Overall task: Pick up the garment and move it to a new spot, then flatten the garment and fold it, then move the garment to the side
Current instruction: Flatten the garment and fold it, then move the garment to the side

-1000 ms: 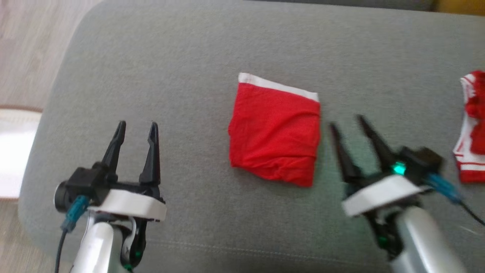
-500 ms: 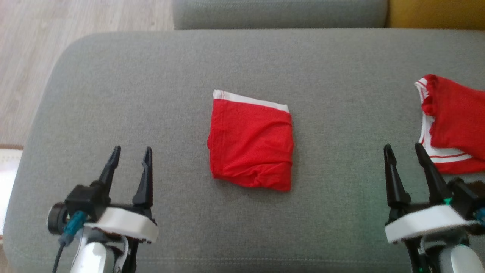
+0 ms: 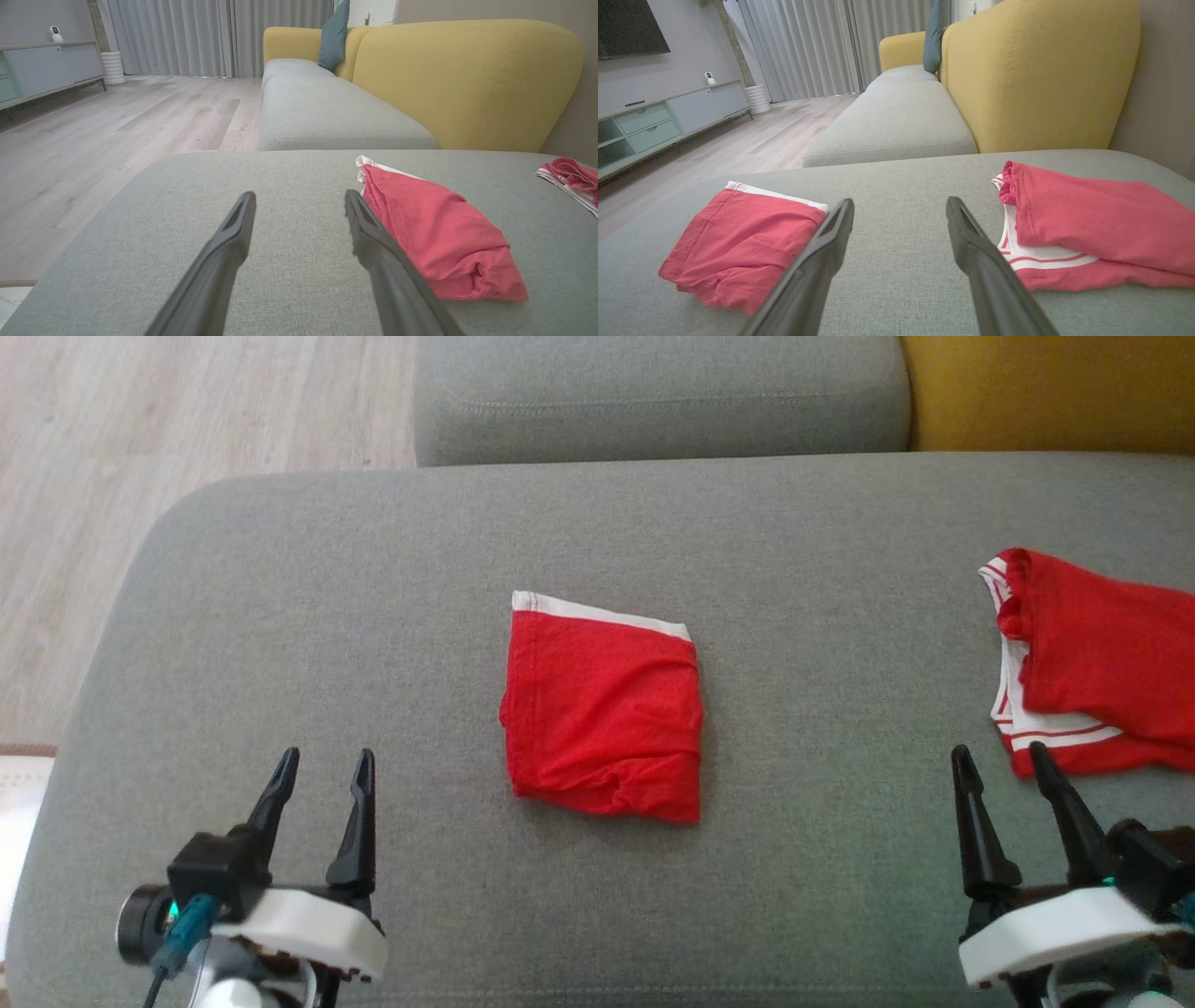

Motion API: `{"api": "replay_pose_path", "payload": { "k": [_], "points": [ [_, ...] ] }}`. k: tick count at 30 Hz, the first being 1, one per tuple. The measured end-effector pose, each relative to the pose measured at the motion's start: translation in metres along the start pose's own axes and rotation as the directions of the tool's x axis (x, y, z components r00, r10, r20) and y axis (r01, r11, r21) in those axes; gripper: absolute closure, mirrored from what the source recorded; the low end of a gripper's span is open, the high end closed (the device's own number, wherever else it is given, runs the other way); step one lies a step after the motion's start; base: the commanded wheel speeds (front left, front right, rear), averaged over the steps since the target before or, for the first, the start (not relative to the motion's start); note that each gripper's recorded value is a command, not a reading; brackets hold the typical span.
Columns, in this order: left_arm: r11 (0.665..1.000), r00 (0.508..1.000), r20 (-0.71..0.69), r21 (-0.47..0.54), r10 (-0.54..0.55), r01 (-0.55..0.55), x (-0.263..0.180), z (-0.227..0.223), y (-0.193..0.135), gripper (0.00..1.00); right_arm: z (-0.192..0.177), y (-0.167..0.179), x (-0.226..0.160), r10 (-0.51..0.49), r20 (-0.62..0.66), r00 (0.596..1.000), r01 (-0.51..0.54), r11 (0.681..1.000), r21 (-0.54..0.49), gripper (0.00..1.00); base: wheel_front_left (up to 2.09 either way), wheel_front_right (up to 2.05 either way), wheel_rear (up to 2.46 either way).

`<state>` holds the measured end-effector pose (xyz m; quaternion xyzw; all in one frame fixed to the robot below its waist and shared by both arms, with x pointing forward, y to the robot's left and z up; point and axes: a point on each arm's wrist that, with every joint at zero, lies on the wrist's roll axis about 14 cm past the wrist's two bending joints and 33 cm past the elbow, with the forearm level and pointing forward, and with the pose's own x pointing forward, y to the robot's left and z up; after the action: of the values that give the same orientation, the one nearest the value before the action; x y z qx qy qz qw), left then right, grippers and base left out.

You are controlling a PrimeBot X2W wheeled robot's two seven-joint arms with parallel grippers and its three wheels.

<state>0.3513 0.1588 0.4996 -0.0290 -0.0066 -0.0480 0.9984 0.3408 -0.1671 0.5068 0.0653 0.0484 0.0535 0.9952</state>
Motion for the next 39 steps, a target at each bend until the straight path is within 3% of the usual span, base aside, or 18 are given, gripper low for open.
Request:
{"api": "replay_pose_path", "payload": {
  "k": [39],
  "points": [
    [1.0,1.0,-0.003,0.014,0.001,-0.001,0.0,0.001,0.001,0.0,-0.006,-0.005,0.005,-0.013,-0.032,0.999,0.013,1.0,0.0,0.0,0.0,0.0,0.0]
  ]
}}
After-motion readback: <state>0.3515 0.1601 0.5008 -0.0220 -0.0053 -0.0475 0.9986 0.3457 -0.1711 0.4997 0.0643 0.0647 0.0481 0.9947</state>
